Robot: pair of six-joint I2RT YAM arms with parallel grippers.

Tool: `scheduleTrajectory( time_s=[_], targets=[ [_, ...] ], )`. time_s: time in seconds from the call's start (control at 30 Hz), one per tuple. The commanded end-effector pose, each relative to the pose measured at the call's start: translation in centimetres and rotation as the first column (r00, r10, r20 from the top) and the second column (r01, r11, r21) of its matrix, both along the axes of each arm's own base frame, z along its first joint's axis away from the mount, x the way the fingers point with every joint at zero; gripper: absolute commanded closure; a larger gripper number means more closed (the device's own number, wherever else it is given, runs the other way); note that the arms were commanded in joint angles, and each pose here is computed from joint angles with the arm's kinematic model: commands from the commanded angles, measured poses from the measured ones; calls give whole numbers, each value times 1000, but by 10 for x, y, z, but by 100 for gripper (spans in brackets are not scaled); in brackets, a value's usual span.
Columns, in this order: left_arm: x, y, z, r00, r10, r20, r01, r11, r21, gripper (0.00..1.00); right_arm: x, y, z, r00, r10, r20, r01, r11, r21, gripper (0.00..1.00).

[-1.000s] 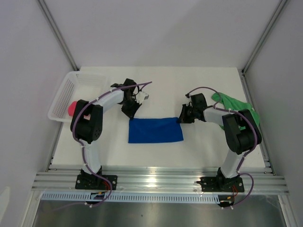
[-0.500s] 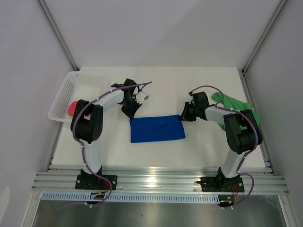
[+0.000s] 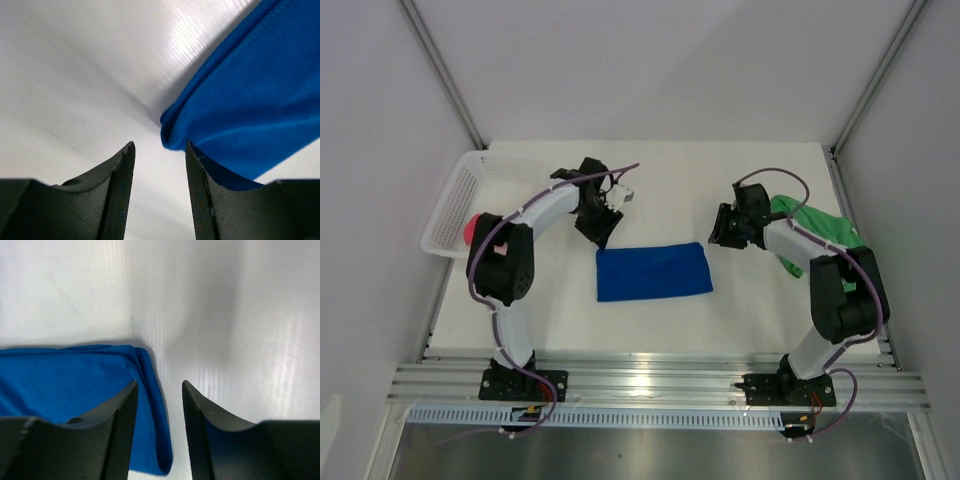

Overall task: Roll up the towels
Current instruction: Fold the towel

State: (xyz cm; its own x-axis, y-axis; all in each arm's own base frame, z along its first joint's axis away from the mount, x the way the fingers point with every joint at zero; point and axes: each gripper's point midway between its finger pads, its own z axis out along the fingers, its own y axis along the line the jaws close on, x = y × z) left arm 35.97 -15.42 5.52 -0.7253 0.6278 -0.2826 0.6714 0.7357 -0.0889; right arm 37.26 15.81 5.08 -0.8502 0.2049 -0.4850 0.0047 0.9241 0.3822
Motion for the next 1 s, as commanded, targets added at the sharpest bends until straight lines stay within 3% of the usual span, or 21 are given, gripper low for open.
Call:
scheduleTrajectory(
  time_s=[0.0, 0.07, 0.13, 0.17, 0.2, 0.23, 0.37, 0.57, 0.77, 0.97],
  targets=[
    [4, -2, 58, 994, 33, 106, -27, 998, -59, 51, 10, -14, 64, 985, -60, 159, 71, 995, -67, 58],
    [-7, -2, 73, 993, 31, 114, -22, 997, -78, 53, -1, 1, 65, 986, -22, 167, 35, 997, -74, 62],
    [-28, -9, 74, 996, -9, 91, 17, 996, -89, 63, -13, 24, 62, 987, 37, 154, -32, 999, -41, 76],
    [-37, -14, 71, 996, -37, 76, 44, 995, -95, 65, -16, 34, 59, 987, 58, 148, -55, 998, -23, 82],
    [-57, -14, 53, 998, -65, 16, 66, 994, -83, 67, -22, 50, 57, 986, 94, 139, -94, 996, -6, 96],
    [-71, -26, 46, 991, -133, -5, 133, 988, -81, 67, -23, 58, 47, 987, 107, 117, -109, 994, 9, 100],
    [-106, -36, 9, 967, -237, -91, 236, 972, -21, 67, -18, 93, 38, 982, 142, 129, -157, 980, 120, 100],
    [-95, -18, -23, 977, -185, -110, 198, 972, 125, 67, 1, 101, 12, 987, 119, 112, -132, 983, 125, 100],
    [-118, -3, -41, 960, -172, -220, 212, 961, 176, 67, 8, 69, -43, 999, -14, -38, 16, 998, 54, 100],
    [-129, 5, -43, 950, -178, -257, 231, 954, 194, 67, 21, 38, -51, 993, -110, -41, 109, 994, -13, 100]
  ],
)
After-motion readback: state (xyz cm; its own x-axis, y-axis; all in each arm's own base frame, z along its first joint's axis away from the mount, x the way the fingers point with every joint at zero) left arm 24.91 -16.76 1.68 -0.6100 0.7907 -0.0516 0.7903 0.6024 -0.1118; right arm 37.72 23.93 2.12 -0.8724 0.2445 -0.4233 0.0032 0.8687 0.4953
